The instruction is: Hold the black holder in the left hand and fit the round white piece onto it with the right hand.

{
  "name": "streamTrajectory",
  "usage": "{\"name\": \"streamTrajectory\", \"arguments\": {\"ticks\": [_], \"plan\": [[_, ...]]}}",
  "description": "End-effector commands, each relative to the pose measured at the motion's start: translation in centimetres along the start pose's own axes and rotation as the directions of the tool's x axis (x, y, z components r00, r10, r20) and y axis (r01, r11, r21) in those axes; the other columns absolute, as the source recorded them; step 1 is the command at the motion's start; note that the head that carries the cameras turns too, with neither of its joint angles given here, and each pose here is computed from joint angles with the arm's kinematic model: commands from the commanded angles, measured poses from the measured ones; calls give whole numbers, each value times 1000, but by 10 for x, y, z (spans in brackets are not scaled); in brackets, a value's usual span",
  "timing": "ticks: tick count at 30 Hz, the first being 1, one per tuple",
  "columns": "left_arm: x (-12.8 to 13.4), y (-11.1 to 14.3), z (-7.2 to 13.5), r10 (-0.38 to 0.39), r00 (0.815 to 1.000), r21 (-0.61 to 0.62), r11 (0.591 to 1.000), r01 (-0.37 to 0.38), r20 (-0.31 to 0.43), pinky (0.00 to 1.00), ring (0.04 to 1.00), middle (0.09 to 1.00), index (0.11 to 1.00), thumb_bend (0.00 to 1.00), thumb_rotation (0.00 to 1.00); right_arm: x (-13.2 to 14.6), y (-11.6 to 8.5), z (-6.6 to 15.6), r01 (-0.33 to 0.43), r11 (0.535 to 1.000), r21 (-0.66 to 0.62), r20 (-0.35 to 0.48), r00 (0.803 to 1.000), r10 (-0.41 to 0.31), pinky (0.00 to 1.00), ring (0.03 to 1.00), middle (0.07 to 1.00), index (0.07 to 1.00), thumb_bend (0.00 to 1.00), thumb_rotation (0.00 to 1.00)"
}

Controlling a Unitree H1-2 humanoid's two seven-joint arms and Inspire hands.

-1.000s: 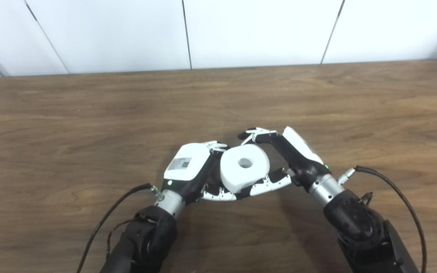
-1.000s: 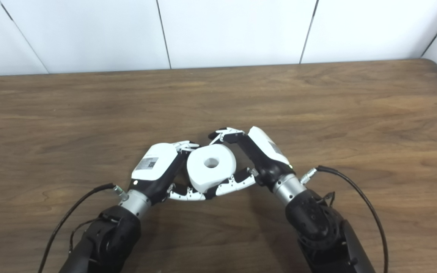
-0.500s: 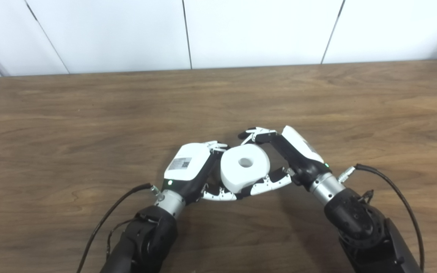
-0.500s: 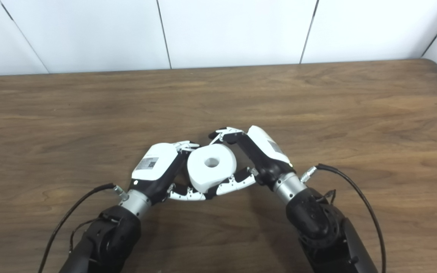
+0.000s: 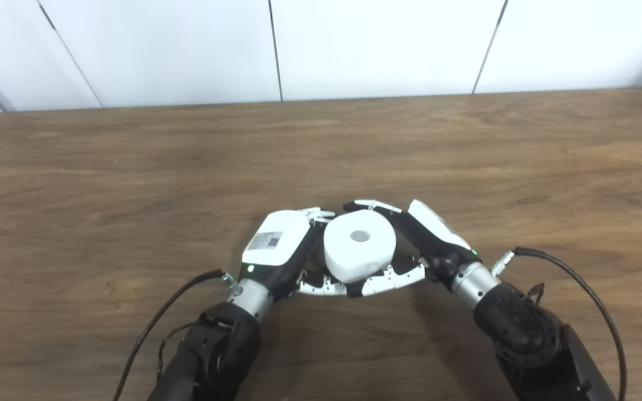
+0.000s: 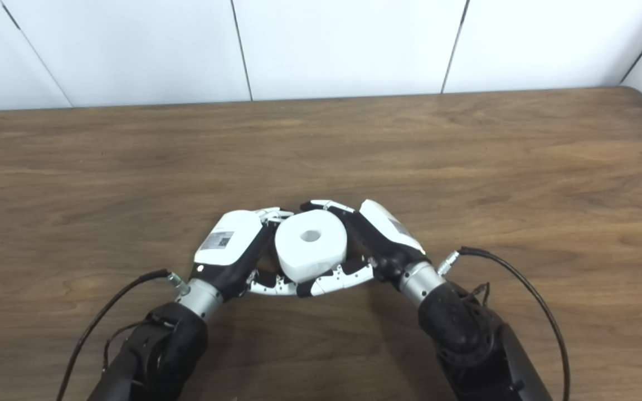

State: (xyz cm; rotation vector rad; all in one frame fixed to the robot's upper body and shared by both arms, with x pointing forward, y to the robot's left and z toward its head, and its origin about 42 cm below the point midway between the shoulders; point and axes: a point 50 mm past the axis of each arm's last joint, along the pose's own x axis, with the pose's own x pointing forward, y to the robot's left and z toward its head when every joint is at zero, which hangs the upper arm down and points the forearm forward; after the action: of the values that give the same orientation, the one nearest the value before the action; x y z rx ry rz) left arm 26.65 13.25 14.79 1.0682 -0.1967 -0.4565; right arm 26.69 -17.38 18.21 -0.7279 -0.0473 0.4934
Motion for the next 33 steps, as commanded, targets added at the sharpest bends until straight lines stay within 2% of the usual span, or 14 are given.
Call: {"name": "streamTrajectory", "arguments": {"ticks": [1, 9, 13, 20, 25, 33], "plan": [[-1, -6, -2, -52, 999, 24, 998, 52, -5, 851, 868, 805, 486, 522, 51, 3, -3, 4, -15, 1000, -11, 20, 1000, 15, 830, 923, 866, 860, 1000, 420], [-1, -7, -2, -57, 998, 30, 998, 57, -4, 852, 870, 807, 486, 522, 52, 2, -4, 4, -25, 1000, -11, 14, 1000, 26, 831, 935, 877, 868, 1000, 403], [-1, -7, -2, -58, 998, 31, 998, 59, -4, 854, 868, 807, 486, 522, 52, 2, -8, 5, -25, 999, -20, 20, 999, 25, 837, 950, 887, 893, 1000, 432], [0, -8, -3, -66, 998, 34, 997, 66, -10, 859, 870, 808, 486, 522, 52, 4, -25, 11, -34, 999, -30, 18, 999, 35, 876, 983, 929, 947, 1000, 481], [0, -8, -3, -63, 998, 33, 997, 64, -9, 857, 868, 807, 486, 522, 52, 2, -41, 18, -28, 1000, -8, 39, 999, 28, 944, 1000, 985, 996, 1000, 456], [-1, -7, -4, -65, 998, 36, 997, 65, -11, 859, 870, 807, 486, 523, 52, -1, -59, 25, -23, 998, -66, 63, 998, 27, 985, 1000, 999, 1000, 1000, 493]]}}
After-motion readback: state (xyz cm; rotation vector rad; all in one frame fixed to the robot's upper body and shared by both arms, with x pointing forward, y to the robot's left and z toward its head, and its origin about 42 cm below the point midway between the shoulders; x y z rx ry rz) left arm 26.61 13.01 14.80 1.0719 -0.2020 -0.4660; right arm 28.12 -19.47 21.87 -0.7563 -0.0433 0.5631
